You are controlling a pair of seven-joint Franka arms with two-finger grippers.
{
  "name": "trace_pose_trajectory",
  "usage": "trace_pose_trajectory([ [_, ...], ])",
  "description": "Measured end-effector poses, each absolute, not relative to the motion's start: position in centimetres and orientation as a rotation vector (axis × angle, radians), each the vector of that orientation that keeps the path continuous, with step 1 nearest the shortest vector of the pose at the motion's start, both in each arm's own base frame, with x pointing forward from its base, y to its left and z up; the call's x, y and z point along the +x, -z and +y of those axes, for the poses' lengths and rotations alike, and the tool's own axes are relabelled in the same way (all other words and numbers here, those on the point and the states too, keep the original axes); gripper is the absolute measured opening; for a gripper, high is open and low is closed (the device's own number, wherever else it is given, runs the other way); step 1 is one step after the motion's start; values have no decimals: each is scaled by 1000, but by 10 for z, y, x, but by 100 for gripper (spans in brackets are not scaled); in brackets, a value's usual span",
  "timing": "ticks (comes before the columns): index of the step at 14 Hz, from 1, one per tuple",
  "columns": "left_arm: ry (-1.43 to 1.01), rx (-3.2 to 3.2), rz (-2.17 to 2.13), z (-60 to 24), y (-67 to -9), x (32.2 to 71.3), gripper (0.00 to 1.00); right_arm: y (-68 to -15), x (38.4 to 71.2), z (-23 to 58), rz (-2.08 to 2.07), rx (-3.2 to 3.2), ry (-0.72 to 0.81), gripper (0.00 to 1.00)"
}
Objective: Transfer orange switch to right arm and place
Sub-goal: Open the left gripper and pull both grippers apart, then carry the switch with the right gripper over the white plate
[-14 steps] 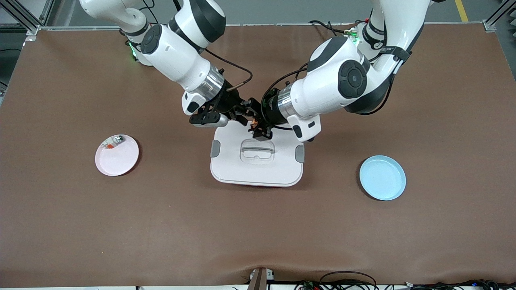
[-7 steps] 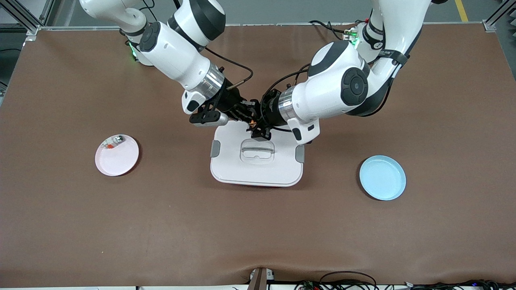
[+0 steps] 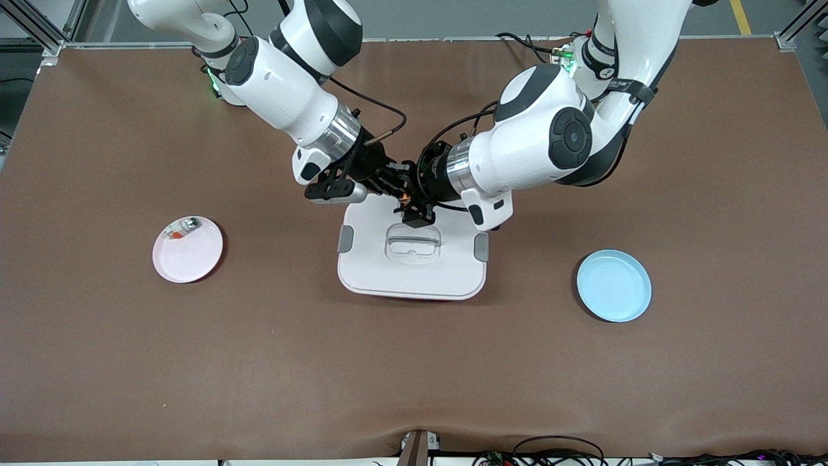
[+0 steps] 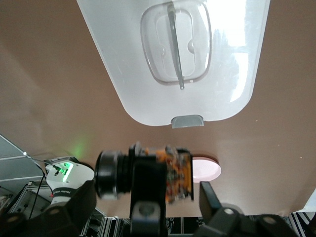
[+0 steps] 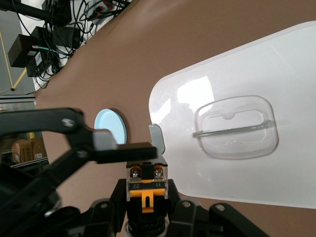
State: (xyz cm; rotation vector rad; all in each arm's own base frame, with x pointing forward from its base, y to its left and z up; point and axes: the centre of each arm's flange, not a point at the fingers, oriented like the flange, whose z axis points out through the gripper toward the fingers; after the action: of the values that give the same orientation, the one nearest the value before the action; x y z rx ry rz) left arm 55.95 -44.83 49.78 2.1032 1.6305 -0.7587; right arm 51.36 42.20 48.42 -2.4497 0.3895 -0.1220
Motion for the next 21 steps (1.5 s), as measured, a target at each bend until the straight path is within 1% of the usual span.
trace_pose_trajectory([
  [4, 756, 2095, 1620, -449, -505, 560, 100, -477, 515, 424, 386, -2461, 106, 36],
  [7, 719, 2085, 1643, -431, -505, 574, 100, -482, 514, 423, 360, -2490, 34, 36],
  [10, 554, 2189, 1585, -396, -508, 594, 100, -501, 523, 407, 297, -2525, -50, 36],
  [14, 310, 2441, 1355, -355, -522, 605, 100, -537, 540, 365, 104, -2579, -161, 36],
  [16, 208, 2568, 1198, -330, -528, 612, 100, -547, 545, 340, -26, -2668, -179, 36],
  [21, 40, 2935, 853, -251, -527, 629, 100, -552, 547, 281, -477, -2854, -227, 36],
])
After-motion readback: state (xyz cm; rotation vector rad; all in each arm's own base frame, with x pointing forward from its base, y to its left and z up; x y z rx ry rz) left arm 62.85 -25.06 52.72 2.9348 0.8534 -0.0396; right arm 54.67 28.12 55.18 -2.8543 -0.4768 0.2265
